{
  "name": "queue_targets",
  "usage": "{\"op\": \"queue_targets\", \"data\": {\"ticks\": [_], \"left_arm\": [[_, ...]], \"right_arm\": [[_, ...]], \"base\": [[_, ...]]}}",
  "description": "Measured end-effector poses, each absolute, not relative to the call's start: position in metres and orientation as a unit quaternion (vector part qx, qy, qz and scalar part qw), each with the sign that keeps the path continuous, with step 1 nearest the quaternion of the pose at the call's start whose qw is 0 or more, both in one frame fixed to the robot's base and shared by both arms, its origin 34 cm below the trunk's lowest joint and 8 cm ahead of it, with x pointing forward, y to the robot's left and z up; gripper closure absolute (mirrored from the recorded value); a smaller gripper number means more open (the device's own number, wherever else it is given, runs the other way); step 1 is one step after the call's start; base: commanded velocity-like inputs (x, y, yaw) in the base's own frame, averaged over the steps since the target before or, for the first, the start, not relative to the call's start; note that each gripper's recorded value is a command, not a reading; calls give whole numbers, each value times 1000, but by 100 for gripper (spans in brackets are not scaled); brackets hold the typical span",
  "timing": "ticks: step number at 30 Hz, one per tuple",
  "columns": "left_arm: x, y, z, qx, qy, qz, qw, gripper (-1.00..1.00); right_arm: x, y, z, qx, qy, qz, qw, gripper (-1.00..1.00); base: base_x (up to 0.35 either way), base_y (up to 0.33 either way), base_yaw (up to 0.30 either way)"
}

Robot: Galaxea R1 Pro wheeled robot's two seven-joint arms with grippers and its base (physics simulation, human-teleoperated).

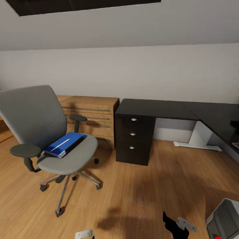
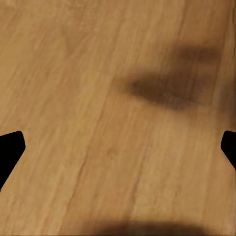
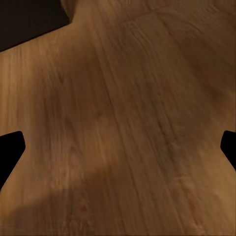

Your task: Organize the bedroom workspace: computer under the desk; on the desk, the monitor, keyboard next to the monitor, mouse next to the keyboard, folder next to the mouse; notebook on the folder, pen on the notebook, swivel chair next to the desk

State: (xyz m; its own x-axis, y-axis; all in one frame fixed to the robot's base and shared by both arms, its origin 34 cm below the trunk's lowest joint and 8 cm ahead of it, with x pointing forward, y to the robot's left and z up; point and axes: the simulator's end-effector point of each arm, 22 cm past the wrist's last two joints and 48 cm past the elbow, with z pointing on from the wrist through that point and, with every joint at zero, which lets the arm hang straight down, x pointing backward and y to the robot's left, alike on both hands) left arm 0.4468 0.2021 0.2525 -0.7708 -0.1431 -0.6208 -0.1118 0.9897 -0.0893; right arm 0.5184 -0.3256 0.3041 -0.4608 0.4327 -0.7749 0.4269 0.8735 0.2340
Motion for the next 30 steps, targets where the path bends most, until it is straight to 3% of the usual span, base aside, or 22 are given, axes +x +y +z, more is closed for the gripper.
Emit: {"op": "queue_targets", "data": {"ticks": [12,30], "left_arm": [[449,202,255,-68,940,-24,335,-100],[449,201,255,-68,939,-25,335,-100]], "right_arm": [[520,-326,307,251,853,4,457,-100],[522,-321,308,248,853,7,458,-100]], "base": [[293,0,-222],[25,0,-259]]}}
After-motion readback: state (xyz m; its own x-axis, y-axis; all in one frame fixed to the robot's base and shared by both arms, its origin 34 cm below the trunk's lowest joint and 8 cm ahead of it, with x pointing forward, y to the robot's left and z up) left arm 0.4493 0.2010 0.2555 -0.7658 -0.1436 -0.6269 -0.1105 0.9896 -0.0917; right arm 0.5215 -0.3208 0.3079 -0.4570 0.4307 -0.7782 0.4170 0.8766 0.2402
